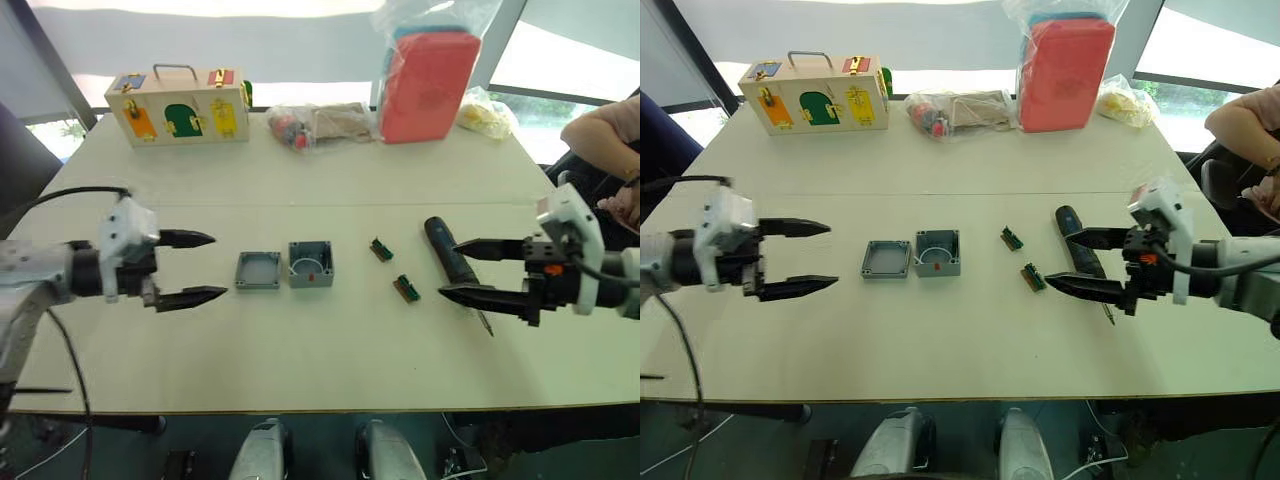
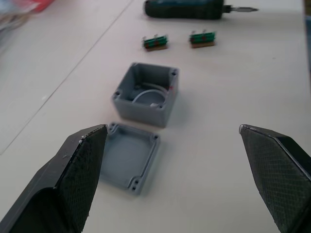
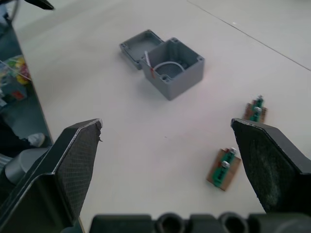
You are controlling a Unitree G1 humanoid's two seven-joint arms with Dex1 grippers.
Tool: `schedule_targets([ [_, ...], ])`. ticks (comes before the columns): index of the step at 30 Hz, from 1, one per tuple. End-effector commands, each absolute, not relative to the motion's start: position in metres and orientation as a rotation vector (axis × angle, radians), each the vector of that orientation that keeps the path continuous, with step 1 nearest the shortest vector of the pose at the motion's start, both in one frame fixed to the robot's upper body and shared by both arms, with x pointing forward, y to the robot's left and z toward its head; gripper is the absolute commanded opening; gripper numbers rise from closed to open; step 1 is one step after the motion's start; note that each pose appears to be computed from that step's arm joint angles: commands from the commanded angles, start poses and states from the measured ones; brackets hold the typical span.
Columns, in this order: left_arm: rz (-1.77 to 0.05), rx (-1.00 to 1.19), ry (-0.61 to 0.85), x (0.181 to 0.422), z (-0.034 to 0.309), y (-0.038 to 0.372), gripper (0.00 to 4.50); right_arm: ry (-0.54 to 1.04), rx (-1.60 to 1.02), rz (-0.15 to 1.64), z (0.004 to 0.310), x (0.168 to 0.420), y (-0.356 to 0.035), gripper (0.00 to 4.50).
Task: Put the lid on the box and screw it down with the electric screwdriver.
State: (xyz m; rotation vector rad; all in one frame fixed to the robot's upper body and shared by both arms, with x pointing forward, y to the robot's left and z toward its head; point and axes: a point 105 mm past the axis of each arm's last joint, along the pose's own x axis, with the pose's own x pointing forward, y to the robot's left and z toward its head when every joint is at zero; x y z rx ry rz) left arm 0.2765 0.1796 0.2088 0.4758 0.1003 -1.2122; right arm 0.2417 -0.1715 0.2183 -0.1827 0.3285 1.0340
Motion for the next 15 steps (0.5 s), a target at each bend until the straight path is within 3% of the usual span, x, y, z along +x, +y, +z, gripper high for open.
schedule_targets([
  [1, -1.266, 0.564, 0.040, 0.300, 0.211, 0.156, 4.45, 0.269, -0.228, 1.055, 0.219, 0.237, -0.151, 4.50],
  [8, -1.476, 0.620, 0.063, 0.327, 0.184, 0.110, 4.45, 0.238, -0.219, 1.027, 0.205, 0.237, -0.131, 4.50],
  [15, -1.673, 0.726, 0.142, 0.331, 0.153, 0.083, 4.45, 0.221, -0.193, 1.010, 0.197, 0.227, -0.118, 4.50],
])
